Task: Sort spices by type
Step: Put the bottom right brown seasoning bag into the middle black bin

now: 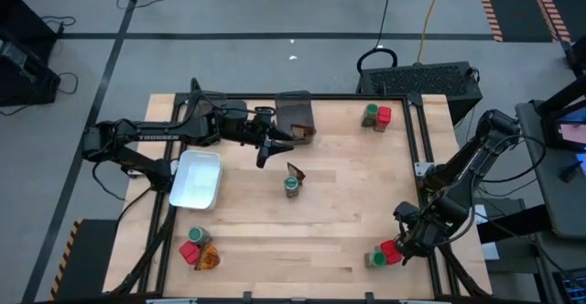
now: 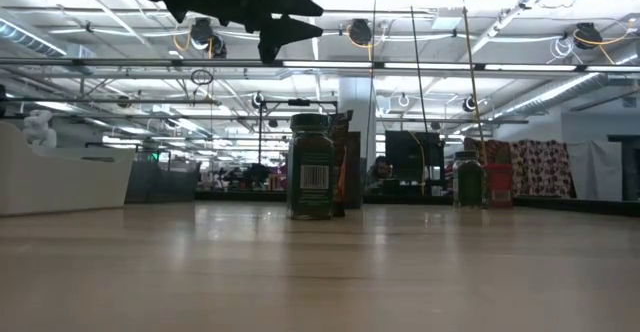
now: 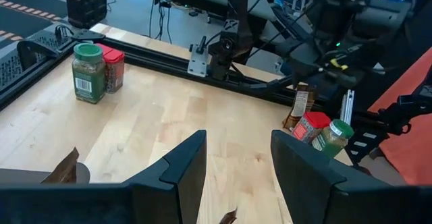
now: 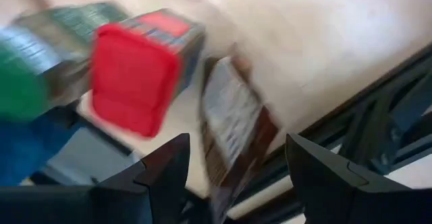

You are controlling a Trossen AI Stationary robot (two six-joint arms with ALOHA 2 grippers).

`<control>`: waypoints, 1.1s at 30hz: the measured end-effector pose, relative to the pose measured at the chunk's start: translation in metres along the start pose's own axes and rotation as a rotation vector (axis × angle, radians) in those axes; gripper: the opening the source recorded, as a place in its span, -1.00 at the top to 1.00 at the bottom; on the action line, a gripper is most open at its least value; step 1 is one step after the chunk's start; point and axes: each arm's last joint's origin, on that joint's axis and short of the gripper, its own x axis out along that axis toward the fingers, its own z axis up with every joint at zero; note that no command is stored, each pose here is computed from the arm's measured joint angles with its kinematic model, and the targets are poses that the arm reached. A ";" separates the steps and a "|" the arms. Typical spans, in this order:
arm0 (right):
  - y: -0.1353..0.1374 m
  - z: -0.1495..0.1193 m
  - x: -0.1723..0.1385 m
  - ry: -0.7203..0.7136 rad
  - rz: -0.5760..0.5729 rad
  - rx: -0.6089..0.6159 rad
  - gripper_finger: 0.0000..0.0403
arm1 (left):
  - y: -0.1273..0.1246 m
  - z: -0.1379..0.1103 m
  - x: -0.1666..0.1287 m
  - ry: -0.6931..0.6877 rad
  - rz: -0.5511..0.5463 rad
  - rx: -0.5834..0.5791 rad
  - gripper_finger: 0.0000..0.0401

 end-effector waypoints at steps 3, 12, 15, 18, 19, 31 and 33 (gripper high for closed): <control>-0.005 0.003 0.011 -0.010 -0.025 0.022 -0.12 | 0.000 0.000 0.000 0.000 -0.001 0.000 0.14; -0.010 0.009 0.037 -0.012 0.023 0.015 -0.12 | 0.000 0.000 0.000 0.000 -0.001 -0.052 0.14; -0.013 0.011 0.041 -0.028 0.022 0.025 -0.12 | 0.000 0.000 0.000 0.000 -0.001 -0.052 0.14; -0.015 0.012 0.044 -0.030 0.011 0.037 -0.12 | 0.000 0.000 0.000 0.001 -0.001 -0.052 0.14; -0.015 0.012 0.045 -0.029 0.015 0.038 -0.12 | 0.000 0.000 0.000 0.000 -0.001 -0.052 0.14; -0.011 0.012 0.050 0.002 0.086 0.054 0.04 | 0.000 0.000 0.000 0.001 -0.001 -0.052 0.14; -0.012 0.012 0.050 0.020 0.077 0.053 0.13 | 0.000 0.000 0.000 0.001 -0.001 -0.052 0.14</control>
